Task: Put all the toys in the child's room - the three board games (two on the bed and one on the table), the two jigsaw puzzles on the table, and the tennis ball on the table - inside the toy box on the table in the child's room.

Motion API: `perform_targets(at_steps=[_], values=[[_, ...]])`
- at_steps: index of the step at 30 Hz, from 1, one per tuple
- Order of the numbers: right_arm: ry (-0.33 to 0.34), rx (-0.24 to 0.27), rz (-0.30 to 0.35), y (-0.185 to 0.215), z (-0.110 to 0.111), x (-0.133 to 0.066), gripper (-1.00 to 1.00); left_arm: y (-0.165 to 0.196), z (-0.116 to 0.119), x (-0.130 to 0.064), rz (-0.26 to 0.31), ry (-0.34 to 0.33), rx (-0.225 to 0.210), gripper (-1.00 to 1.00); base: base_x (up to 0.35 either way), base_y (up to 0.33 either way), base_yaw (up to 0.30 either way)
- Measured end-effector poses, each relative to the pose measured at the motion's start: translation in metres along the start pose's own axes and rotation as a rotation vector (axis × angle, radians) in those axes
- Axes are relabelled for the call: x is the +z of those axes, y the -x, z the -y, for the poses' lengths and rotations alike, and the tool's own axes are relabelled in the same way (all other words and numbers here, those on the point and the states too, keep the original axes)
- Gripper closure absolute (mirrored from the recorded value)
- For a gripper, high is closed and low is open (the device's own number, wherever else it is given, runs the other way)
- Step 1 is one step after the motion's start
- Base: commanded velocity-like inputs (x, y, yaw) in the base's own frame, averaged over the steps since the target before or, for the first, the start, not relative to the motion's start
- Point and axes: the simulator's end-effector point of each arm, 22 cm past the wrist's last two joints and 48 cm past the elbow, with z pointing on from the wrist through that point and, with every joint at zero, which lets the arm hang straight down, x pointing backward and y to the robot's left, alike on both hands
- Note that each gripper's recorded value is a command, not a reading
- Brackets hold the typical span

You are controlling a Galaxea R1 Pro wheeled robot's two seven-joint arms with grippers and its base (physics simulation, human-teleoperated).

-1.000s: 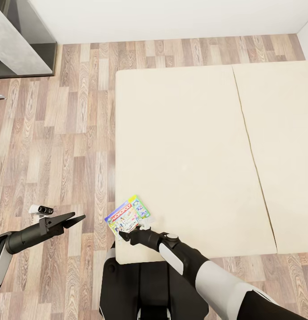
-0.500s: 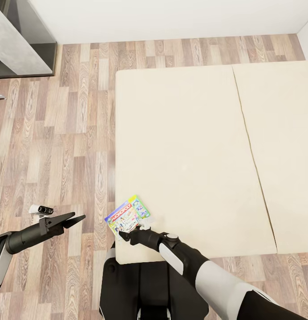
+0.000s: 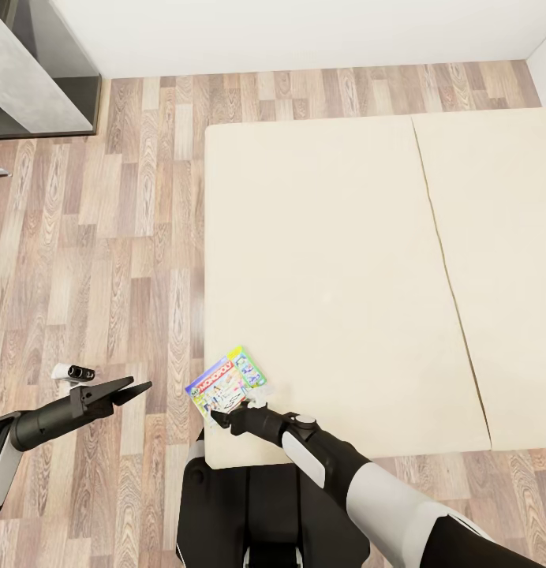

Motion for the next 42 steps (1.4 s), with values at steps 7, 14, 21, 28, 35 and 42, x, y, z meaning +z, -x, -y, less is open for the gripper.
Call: perform_targets(at_steps=[7,14,21,28,35,42], values=[[0.0,0.0,0.0,-0.0001,0.0,0.0,-1.0,0.0,0.0003,0.0,0.0,-0.001,0.0,-1.0,0.0,0.0,0.0],[-0.002,0.001,-0.002,-0.0007,0.0009,-0.0001,-1.0,0.0,0.0003,0.0,0.0,-0.001,0.0,-1.0,0.0,0.0,0.0],[-0.007,0.002,-0.005,-0.0022,0.0029,-0.0004,-1.0,0.0001,0.0003,0.0,0.0,-0.001,0.0,-1.0,0.0,0.0,0.0],[-0.009,0.003,-0.007,-0.0033,0.0039,-0.0005,-1.0,0.0001,0.0004,0.0,0.0,-0.002,0.0,-1.0,0.0,0.0,0.0],[-0.01,0.001,-0.005,-0.0028,0.0039,-0.0005,-1.0,0.0001,0.0004,-0.0001,0.0,-0.002,0.0,-1.0,0.0,0.0,0.0],[-0.009,-0.025,0.006,-0.0005,0.0035,-0.0004,-1.0,0.0,0.0003,0.0,0.0,-0.001,0.0,-1.0,0.0,0.0,0.0]])
